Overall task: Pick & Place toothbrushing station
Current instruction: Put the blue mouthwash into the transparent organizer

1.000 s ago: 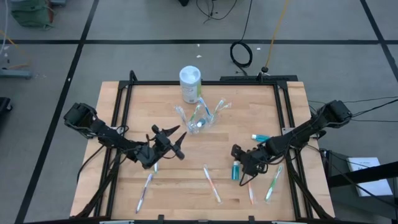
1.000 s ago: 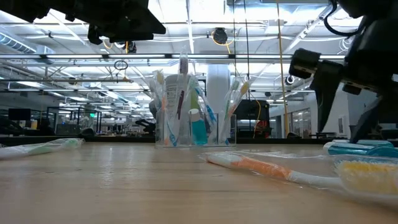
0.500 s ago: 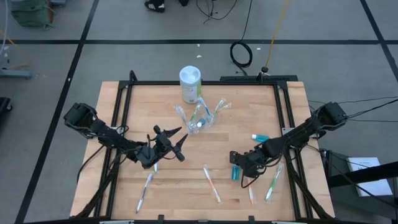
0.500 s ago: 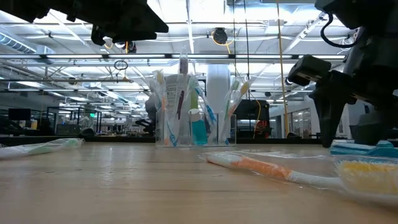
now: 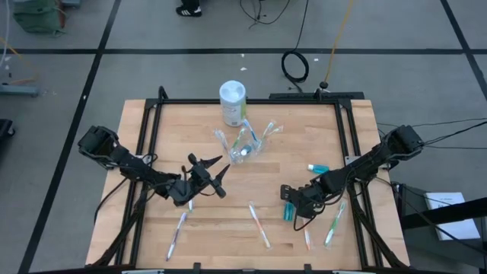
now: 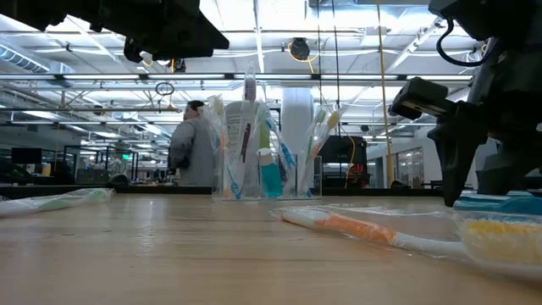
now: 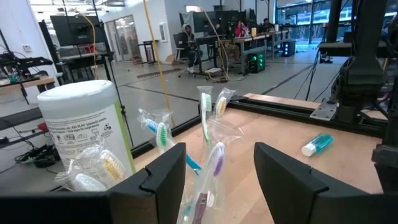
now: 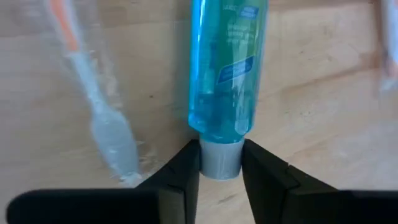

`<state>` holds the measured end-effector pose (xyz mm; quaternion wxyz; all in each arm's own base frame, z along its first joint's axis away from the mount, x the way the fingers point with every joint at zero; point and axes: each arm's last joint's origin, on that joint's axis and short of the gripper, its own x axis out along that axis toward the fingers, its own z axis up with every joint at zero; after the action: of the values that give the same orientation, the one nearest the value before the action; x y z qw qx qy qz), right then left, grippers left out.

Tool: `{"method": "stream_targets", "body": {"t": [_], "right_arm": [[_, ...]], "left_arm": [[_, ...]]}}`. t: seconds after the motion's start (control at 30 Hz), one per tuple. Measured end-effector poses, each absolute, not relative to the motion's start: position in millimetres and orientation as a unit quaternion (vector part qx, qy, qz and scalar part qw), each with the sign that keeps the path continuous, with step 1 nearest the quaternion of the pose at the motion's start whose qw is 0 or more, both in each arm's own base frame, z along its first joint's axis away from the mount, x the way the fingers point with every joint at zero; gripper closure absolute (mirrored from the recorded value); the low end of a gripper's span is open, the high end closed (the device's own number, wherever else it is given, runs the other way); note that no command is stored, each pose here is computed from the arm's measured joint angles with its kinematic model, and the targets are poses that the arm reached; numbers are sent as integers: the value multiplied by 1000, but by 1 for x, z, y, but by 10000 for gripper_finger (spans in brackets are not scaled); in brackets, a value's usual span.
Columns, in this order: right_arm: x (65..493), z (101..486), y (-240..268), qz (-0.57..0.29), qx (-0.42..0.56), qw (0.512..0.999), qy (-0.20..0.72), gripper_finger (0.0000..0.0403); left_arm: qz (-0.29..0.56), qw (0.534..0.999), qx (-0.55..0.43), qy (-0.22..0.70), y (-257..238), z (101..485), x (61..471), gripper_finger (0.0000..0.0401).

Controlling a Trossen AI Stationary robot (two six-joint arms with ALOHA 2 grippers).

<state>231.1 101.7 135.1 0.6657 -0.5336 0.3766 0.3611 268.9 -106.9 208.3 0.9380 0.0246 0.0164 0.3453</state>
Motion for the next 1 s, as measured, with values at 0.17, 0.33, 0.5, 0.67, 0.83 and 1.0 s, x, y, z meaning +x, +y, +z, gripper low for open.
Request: {"method": "stream_targets", "body": {"t": [0.17, 0.33, 0.5, 0.67, 0.83, 1.0], "right_arm": [[238, 144, 98, 272, -595, 655, 379, 314], [259, 167, 91, 137, -708, 591, 362, 311], [284, 190, 64, 8, -768, 543, 339, 312], [298, 208, 30, -54, -813, 469, 340, 312], [302, 213, 1, -66, -820, 449, 349, 312], [310, 205, -14, -25, -852, 408, 328, 312]], "left_arm": [[345, 938, 36, 28, -107, 205, 269, 206], [346, 937, 42, 36, -104, 203, 270, 205], [331, 942, 43, 40, -97, 203, 274, 206], [301, 952, 36, 41, -90, 202, 279, 206], [289, 956, 36, 43, -85, 202, 282, 205], [298, 952, 44, 46, -79, 202, 283, 206]]}}
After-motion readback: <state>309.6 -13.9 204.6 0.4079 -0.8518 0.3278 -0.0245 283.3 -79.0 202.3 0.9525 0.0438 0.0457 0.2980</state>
